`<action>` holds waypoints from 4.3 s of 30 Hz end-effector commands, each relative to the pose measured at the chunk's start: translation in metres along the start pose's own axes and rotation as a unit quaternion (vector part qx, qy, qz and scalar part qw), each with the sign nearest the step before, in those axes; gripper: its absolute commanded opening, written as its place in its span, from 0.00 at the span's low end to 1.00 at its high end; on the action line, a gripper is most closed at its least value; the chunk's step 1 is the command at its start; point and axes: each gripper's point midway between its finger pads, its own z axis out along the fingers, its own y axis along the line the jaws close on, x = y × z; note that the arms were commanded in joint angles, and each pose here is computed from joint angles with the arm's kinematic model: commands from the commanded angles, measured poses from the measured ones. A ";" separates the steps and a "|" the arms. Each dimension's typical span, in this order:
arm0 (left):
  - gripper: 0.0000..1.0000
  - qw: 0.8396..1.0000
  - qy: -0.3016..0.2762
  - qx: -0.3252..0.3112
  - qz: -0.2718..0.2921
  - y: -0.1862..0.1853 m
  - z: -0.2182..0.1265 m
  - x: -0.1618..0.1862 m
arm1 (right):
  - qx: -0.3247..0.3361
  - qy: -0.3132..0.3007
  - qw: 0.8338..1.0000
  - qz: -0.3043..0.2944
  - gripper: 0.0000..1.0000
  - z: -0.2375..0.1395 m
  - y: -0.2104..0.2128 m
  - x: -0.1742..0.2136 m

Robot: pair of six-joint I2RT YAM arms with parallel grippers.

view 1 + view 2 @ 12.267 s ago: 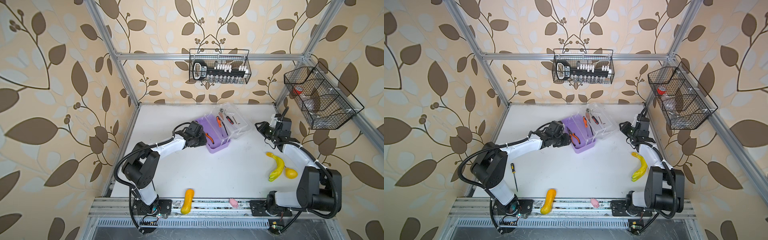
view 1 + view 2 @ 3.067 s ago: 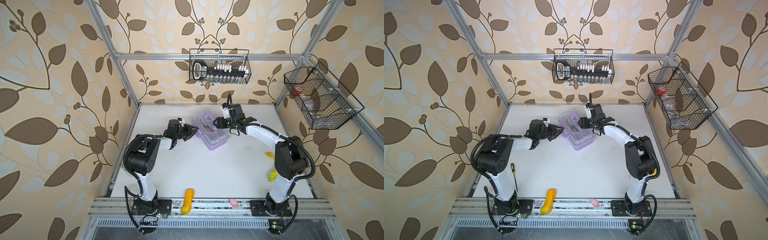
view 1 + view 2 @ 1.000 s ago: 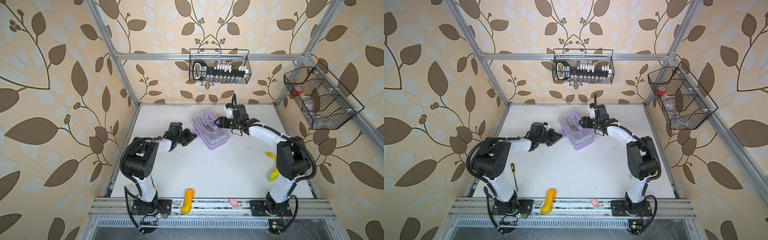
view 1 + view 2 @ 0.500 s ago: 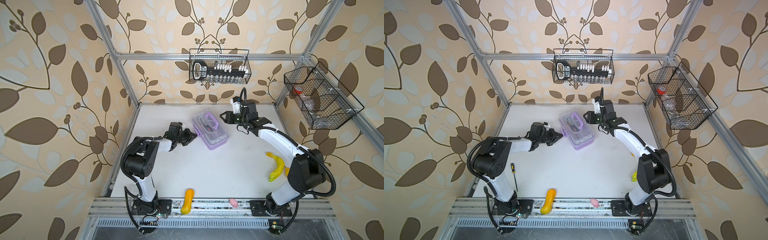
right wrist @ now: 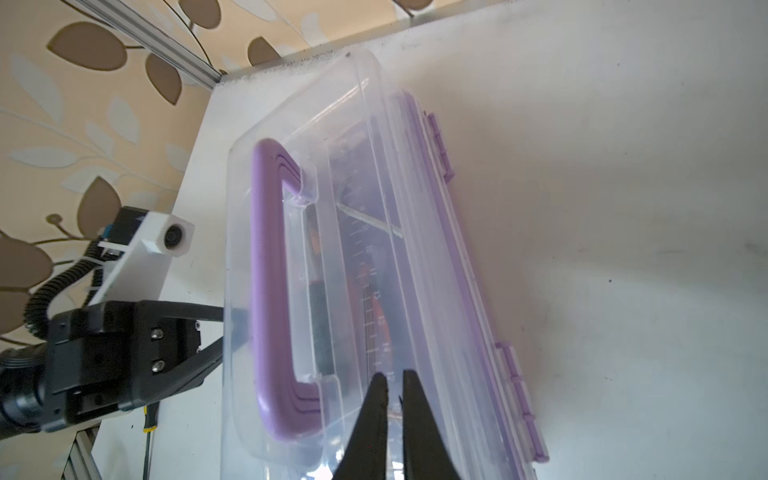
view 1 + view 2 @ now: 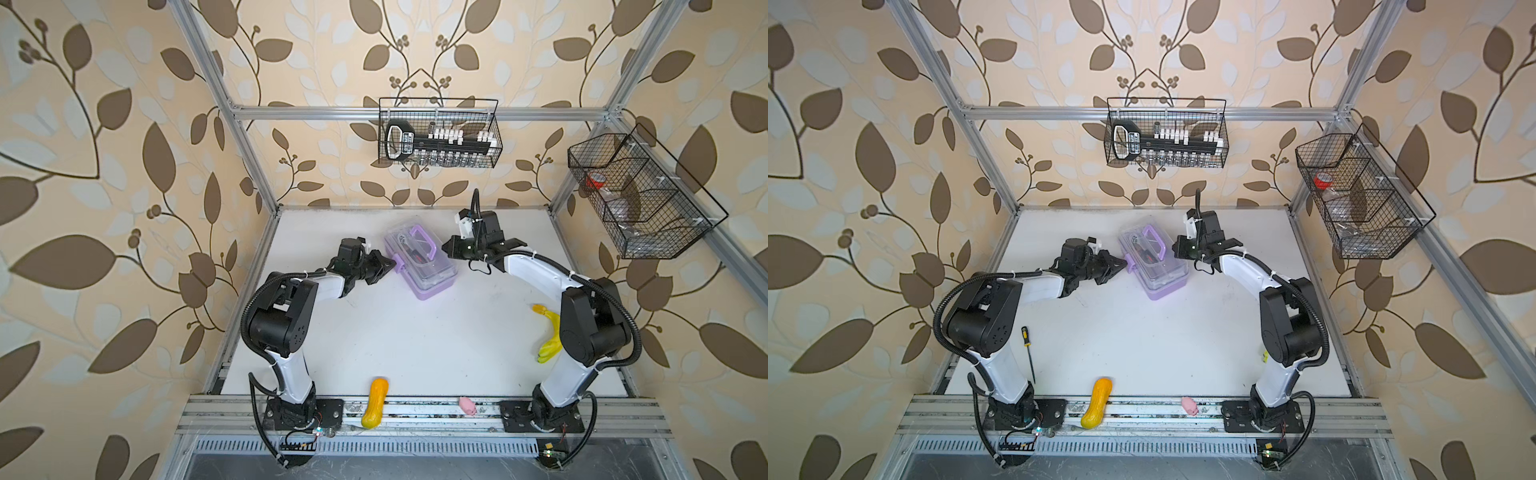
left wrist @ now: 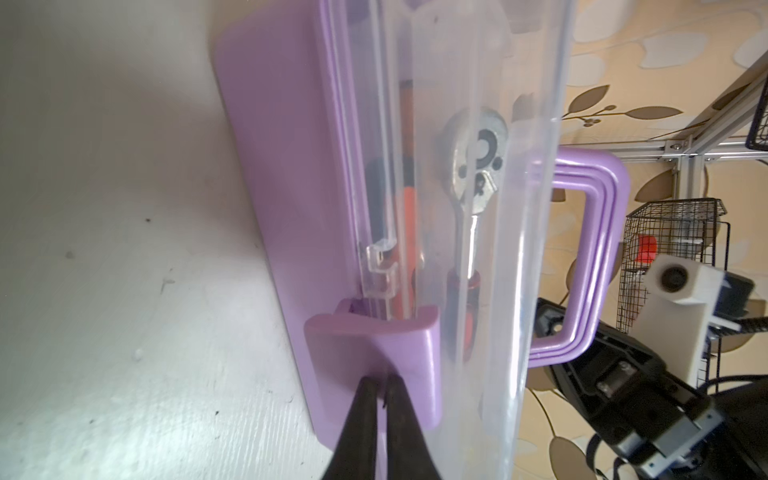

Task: Pack the tool kit

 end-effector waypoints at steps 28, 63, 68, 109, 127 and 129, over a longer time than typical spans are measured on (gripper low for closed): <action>0.10 1.000 0.023 0.019 0.007 -0.010 0.028 0.002 | 0.015 0.061 0.998 -0.016 0.08 0.036 0.001 0.045; 0.10 0.999 0.020 0.025 0.005 -0.012 0.039 -0.007 | 0.039 0.141 0.988 -0.047 0.02 0.076 -0.008 0.125; 0.10 0.999 0.019 0.029 0.004 -0.015 0.041 -0.008 | 0.037 0.151 0.987 -0.051 0.01 0.081 -0.005 0.134; 0.14 0.995 0.009 0.027 0.093 -0.093 0.015 0.006 | -0.011 0.088 0.993 -0.083 0.00 0.039 0.044 0.072; 0.99 0.909 -0.315 -0.130 0.240 -0.123 -0.200 -0.026 | 0.078 -0.289 0.948 -0.112 1.00 -0.184 0.024 -0.009; 0.99 0.890 -0.362 -0.144 0.235 -0.112 -0.224 -0.027 | 0.110 -0.326 0.934 -0.098 1.00 -0.205 0.007 -0.002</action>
